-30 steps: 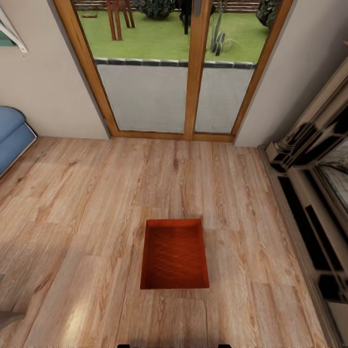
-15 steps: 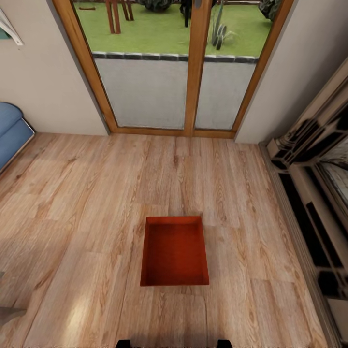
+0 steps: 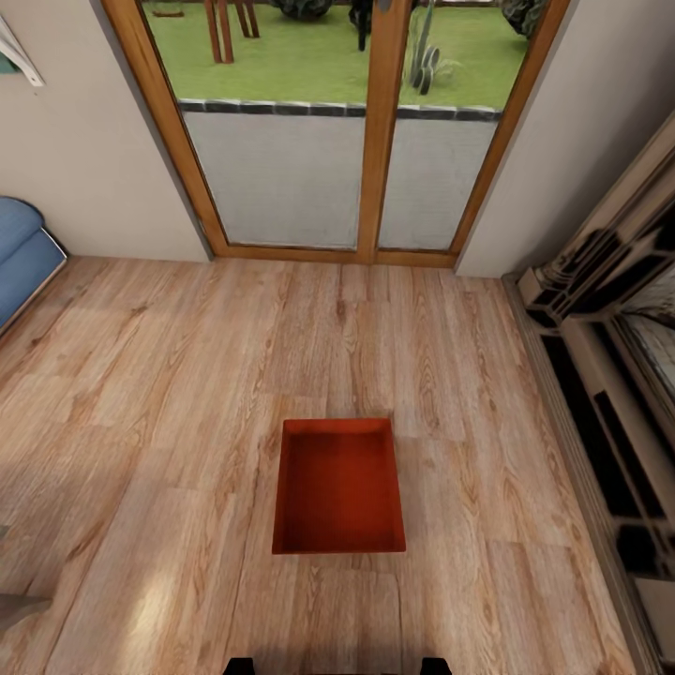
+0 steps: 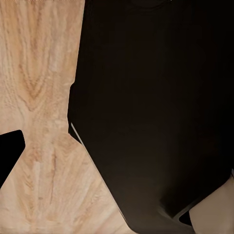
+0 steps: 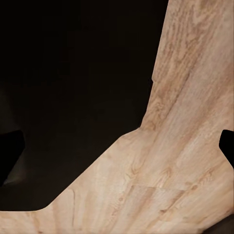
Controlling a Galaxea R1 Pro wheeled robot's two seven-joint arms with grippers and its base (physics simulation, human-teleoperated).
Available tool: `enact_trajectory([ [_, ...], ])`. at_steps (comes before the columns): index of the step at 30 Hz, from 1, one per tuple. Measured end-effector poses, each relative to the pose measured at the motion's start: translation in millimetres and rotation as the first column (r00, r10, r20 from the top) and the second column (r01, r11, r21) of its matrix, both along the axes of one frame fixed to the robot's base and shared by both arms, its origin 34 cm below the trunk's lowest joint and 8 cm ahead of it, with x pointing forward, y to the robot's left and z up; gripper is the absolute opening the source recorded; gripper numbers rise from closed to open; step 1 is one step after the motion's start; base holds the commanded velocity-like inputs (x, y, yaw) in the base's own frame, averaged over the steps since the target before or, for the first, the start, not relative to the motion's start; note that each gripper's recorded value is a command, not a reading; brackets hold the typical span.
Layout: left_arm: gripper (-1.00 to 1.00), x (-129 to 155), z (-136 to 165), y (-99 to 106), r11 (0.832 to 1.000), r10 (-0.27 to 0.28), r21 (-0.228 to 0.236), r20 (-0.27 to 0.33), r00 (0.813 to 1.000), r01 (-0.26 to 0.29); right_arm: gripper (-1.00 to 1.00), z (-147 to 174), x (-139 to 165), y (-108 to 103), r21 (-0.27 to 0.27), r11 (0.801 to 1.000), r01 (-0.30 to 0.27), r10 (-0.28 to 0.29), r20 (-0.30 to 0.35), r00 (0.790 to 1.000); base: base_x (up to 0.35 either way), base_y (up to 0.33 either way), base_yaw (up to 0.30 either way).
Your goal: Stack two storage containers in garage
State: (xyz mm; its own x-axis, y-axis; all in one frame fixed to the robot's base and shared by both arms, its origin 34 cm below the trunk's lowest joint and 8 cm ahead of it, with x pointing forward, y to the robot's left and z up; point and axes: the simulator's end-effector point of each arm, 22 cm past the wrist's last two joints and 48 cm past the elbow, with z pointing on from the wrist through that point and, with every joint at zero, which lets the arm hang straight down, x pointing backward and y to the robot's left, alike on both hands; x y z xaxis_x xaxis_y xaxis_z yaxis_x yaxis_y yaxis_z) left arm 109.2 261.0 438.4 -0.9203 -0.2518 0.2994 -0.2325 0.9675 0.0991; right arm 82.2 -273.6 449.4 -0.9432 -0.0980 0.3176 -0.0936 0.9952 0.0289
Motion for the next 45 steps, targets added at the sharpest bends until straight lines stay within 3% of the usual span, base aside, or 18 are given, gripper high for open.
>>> enact_trajectory([
  [17,1.0,2,-1,-1,1.0,-0.019,-0.008,0.005,1.0,0.019,1.0,0,1,3,-0.001,1.0,0.01,-0.01,0.004,1.0,0.0,0.0,0.0],
  [24,1.0,18,-5,16,1.0,-0.023,0.013,0.038,0.999,0.022,1.0,-2,5,-1,-0.007,1.0,0.01,-0.01,0.012,1.0,0.0,0.0,0.0],
  [28,1.0,50,-13,29,0.999,-0.029,0.026,0.102,0.994,0.027,1.0,-15,45,-4,-0.009,1.0,0.009,-0.008,0.097,0.995,0.0,0.0,0.0],
  [31,1.0,101,-22,42,0.999,-0.037,0.034,0.198,0.98,0.031,1.0,-29,112,-9,-0.026,1.0,0.009,-0.004,0.188,0.982,0.0,0.0,0.0],
  [34,1.0,128,-24,41,0.999,-0.037,0.031,0.233,0.972,0.031,1.0,-31,133,-13,-0.04,0.999,0.017,-0.009,0.197,0.98,0.0,0.0,0.0],
  [35,1.0,149,-25,40,0.999,-0.04,0.039,0.248,0.968,0.032,1.0,-31,144,-15,-0.055,0.998,0.032,-0.021,0.197,0.98,0.0,0.0,0.0],
  [41,1.0,193,-21,44,0.995,-0.059,0.096,0.275,0.96,0.033,1.0,-38,203,-27,-0.116,0.992,0.055,-0.023,0.264,0.964,0.0,0.0,0.0],
  [42,1.0,195,-20,46,0.994,-0.061,0.106,0.266,0.962,0.033,1.0,-39,220,-32,-0.139,0.989,0.058,-0.016,0.285,0.958,0.0,0.0,0.0],
  [43,1.0,194,-20,47,0.993,-0.063,0.111,0.233,0.97,0.038,1.0,-39,255,-44,-0.189,0.98,0.065,0.001,0.332,0.943,0.0,0.0,0.0],
  [45,1.0,211,-21,45,0.993,-0.066,0.108,0.237,0.969,0.041,1.0,-39,301,-48,-0.205,0.976,0.08,0.007,0.39,0.921,0.0,0.0,0.0],
])
